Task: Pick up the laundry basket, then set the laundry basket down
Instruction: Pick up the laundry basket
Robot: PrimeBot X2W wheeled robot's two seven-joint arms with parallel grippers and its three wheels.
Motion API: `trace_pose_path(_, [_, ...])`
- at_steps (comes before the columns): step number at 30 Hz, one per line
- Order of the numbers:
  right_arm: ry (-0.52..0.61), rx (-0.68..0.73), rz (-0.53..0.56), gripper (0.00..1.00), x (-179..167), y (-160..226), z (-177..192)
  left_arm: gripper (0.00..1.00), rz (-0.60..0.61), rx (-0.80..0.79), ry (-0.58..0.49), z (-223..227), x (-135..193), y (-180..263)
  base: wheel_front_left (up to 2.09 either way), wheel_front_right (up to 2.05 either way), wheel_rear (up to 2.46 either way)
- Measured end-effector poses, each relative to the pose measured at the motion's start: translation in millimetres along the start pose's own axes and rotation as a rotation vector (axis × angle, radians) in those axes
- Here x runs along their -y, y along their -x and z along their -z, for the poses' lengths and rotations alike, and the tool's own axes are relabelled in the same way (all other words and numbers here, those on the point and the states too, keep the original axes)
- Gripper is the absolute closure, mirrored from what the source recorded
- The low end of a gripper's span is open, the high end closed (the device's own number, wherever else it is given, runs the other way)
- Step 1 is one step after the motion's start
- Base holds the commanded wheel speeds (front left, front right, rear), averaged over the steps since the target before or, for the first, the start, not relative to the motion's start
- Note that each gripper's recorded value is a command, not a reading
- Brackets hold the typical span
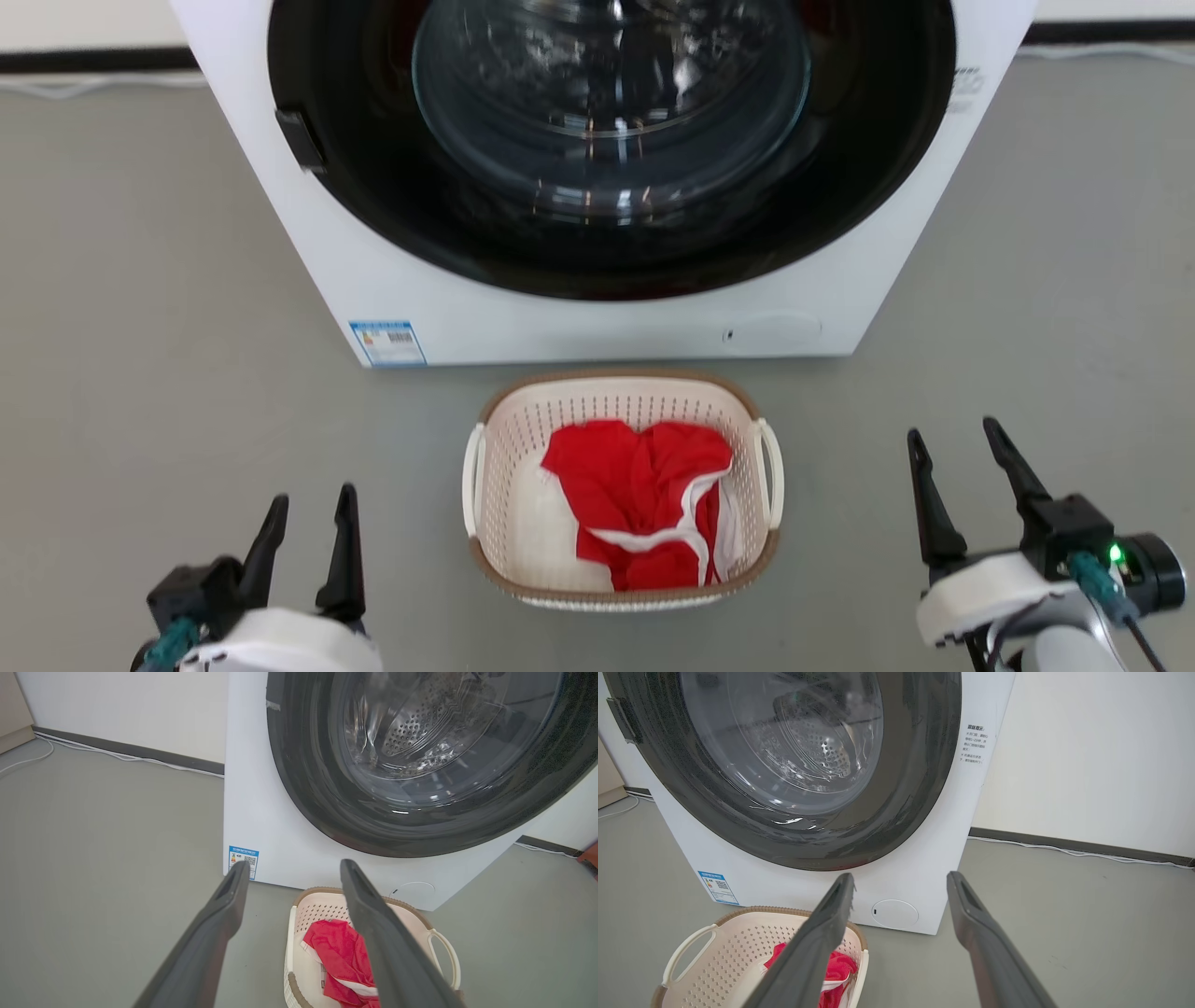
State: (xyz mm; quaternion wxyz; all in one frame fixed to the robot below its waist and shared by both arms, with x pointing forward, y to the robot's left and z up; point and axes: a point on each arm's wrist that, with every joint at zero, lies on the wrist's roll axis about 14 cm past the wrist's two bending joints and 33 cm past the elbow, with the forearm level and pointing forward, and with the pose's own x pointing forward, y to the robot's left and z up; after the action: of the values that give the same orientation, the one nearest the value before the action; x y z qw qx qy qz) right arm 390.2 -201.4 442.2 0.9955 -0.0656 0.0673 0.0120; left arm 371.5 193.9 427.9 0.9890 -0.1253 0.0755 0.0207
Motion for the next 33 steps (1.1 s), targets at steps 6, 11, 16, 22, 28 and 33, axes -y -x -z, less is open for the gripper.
trace_pose_path(6, [-0.024, -0.060, -0.009, 0.00, -4, -31, 20, 0.00, 0.024, -0.068, -0.023, 22, 7, -29, 0.00, 0.00, 0.00])
trace_pose_path(11, [-0.030, -0.152, -0.044, 0.00, -16, -60, 52, 0.00, 0.048, -0.147, -0.030, 49, 15, -58, 0.00, 0.00, 0.00])
trace_pose_path(16, [-0.005, -0.295, -0.094, 0.00, -31, -87, 94, 0.00, 0.091, -0.246, -0.026, 85, 28, -89, 0.00, 0.00, 0.00])
trace_pose_path(22, [0.003, -0.416, -0.135, 0.00, -47, -114, 138, 0.00, 0.105, -0.362, -0.030, 128, 29, -118, 0.00, 0.00, 0.00])
trace_pose_path(28, [0.020, -0.498, -0.161, 0.00, -56, -126, 177, 0.00, 0.122, -0.444, -0.052, 162, 28, -137, 0.00, 0.00, 0.00])
trace_pose_path(33, [0.019, -0.547, -0.159, 0.00, -58, -131, 205, 0.00, 0.129, -0.492, -0.065, 185, 25, -146, 0.00, 0.00, 0.00])
